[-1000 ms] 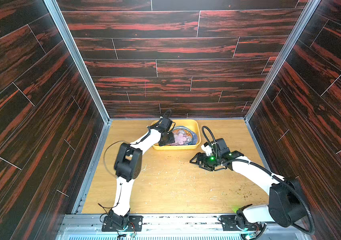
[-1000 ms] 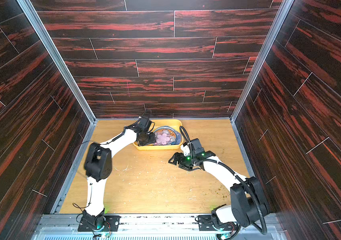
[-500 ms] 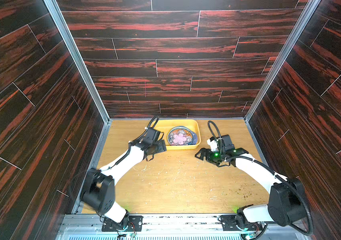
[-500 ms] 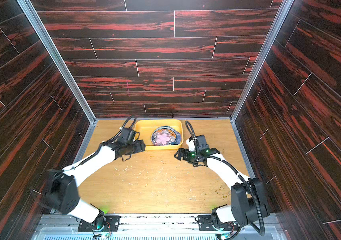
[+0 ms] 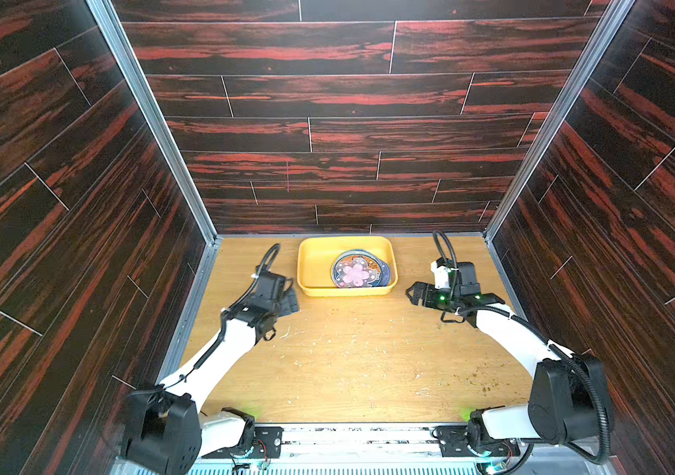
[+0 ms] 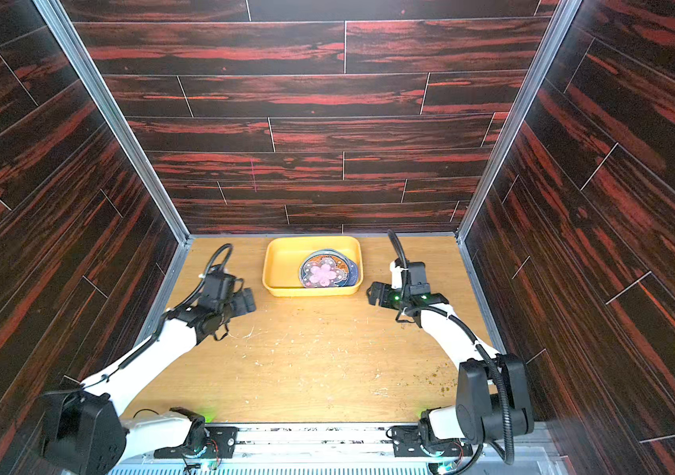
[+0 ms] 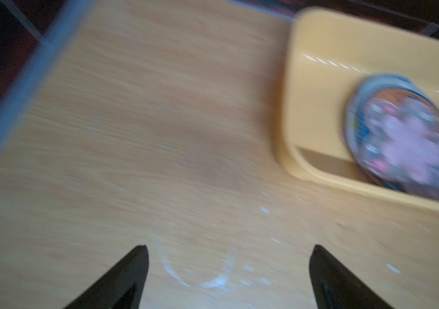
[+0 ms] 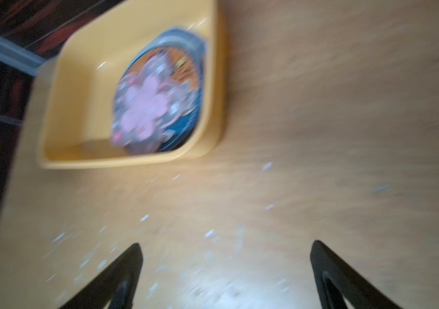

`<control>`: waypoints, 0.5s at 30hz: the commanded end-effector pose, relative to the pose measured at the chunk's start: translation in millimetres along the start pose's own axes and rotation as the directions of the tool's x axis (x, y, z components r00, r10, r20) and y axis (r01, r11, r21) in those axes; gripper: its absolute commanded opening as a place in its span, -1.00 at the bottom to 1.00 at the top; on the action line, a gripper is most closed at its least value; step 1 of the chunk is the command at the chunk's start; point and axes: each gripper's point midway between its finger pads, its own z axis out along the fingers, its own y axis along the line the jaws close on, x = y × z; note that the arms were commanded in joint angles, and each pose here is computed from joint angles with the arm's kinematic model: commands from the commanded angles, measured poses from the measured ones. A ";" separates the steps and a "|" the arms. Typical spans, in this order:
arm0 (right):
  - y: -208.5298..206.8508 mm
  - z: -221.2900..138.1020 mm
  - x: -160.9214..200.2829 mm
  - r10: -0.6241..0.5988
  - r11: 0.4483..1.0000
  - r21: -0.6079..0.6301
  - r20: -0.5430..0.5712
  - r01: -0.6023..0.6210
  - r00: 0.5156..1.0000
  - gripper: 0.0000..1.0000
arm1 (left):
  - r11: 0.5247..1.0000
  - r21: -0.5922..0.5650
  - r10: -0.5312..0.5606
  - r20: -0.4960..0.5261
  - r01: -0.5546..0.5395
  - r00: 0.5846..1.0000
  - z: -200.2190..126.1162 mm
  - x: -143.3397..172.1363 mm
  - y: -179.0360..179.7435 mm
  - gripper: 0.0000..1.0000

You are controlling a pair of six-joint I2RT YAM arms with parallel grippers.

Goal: Put the coasters into the storage box
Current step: Reset both arms

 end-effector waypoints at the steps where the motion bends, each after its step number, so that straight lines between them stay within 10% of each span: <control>1: -19.3 -10.5 -22.9 -0.072 0.995 0.070 0.128 0.064 0.989 0.97 | 0.995 -0.101 0.038 0.132 -0.025 0.990 -1.3 -24.7 29.9 0.93; 15: -93.7 -14.4 -31.7 -0.197 0.962 0.255 0.379 0.103 0.904 0.97 | 0.982 -0.187 0.041 0.318 0.021 0.947 26.1 -48.9 84.0 0.89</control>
